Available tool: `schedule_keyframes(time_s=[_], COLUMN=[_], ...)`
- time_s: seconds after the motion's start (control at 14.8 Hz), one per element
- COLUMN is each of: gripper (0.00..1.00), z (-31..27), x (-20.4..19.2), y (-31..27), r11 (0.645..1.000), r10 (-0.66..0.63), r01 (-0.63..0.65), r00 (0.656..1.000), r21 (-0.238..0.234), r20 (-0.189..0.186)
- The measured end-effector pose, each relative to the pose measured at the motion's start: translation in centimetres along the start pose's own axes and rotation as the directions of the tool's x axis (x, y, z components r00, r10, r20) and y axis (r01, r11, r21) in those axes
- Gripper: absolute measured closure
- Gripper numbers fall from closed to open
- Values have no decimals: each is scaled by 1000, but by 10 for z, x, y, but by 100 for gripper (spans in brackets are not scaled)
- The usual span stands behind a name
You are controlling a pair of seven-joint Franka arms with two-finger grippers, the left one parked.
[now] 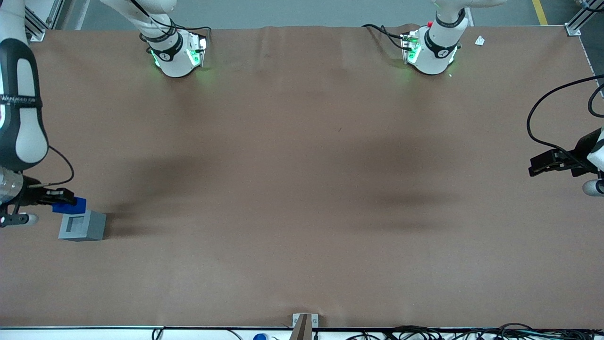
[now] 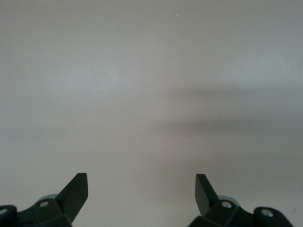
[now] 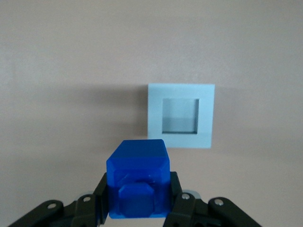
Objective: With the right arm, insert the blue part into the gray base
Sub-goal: 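Lift the blue block and carry it over the gray base, then lower the blue block into the gray base's square hole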
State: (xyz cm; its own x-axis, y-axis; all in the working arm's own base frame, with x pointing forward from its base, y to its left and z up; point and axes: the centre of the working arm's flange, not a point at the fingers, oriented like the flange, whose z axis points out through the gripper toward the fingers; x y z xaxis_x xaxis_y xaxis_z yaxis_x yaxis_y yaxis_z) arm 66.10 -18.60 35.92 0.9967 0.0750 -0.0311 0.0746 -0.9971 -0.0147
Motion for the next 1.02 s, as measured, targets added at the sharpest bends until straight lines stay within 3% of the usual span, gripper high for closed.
schedule_keyframes(time_s=[1.02], gripper=[49], z=[24], x=[34], y=[30], r11=[997], r10=[71], r01=[-71], r00=[997], r21=[-14], r20=[-28])
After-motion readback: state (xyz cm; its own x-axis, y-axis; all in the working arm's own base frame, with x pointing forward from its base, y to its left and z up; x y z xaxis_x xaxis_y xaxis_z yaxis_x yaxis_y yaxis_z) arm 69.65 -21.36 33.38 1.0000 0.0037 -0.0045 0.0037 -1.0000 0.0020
